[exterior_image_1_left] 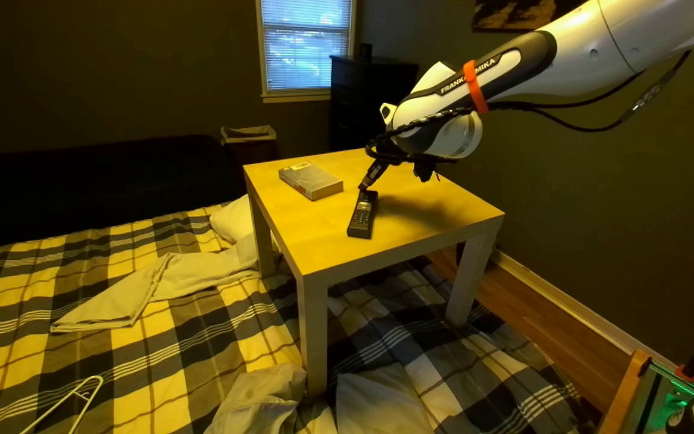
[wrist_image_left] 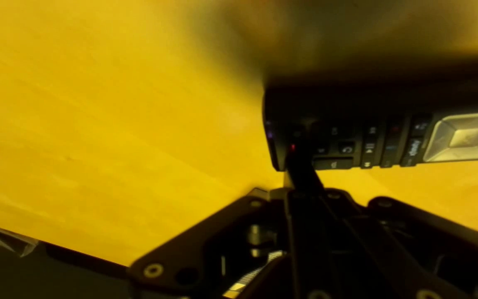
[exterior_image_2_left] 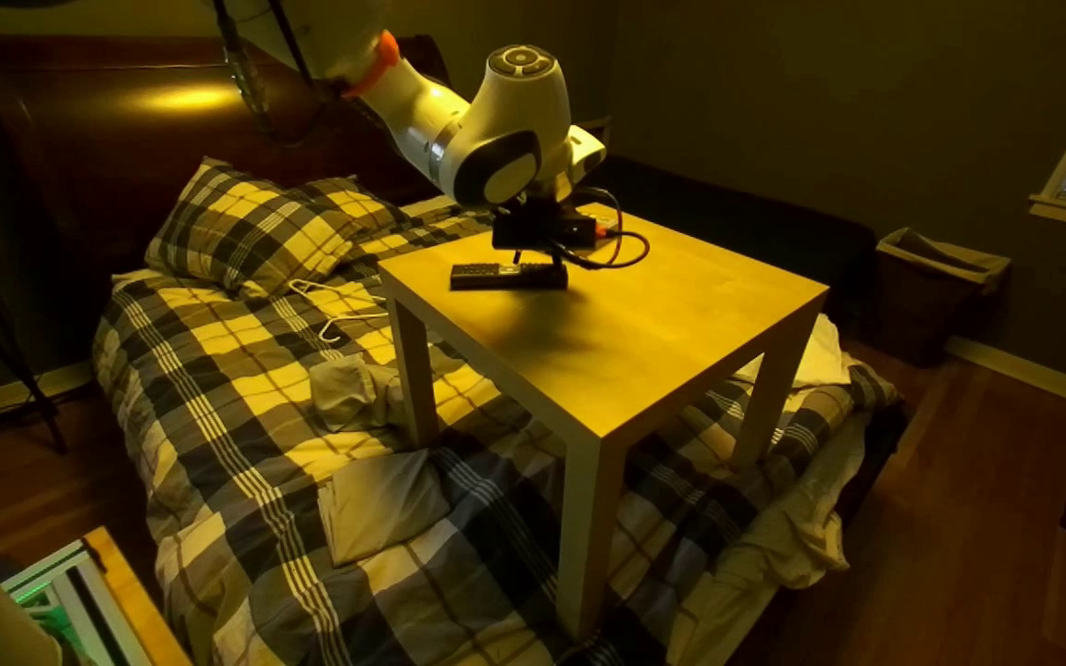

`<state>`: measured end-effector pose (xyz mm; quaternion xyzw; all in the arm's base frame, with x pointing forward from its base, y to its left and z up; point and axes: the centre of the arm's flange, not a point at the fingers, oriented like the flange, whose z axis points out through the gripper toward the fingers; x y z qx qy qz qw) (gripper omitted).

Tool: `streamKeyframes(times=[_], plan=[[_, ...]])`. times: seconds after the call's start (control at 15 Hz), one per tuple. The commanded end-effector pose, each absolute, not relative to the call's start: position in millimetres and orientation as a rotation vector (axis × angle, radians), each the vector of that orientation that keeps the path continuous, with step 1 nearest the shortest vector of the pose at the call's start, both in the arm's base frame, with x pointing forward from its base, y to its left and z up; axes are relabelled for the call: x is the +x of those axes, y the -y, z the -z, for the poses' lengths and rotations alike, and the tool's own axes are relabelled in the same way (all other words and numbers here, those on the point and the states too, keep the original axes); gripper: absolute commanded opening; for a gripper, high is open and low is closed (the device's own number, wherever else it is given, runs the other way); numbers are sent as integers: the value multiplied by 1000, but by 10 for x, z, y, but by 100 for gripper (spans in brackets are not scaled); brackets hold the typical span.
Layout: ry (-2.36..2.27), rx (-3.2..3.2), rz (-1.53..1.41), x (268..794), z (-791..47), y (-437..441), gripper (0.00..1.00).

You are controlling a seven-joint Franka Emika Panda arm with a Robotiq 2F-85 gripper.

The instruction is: Press a button on the top part of the remote

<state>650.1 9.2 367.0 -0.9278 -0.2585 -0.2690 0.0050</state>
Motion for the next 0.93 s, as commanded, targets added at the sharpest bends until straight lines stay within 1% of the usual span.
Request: streamKeyframes(times=[0.0, 0.2, 0.53, 0.67, 0.73, 0.8, 0.87], plan=[[814, -2923, 747, 6428, -3360, -54, 0], [795, -2912, 827, 6508, -3649, 1, 0], [762, -2893, 954, 6478, -4188, 152, 0], [777, -2848, 848, 6348, -4375, 154, 0], [820, -2839, 773, 6241, -4459, 148, 26], [858, -2830, 712, 6157, -4537, 150, 28], [890, -2823, 633, 6044, -4644, 160, 34]])
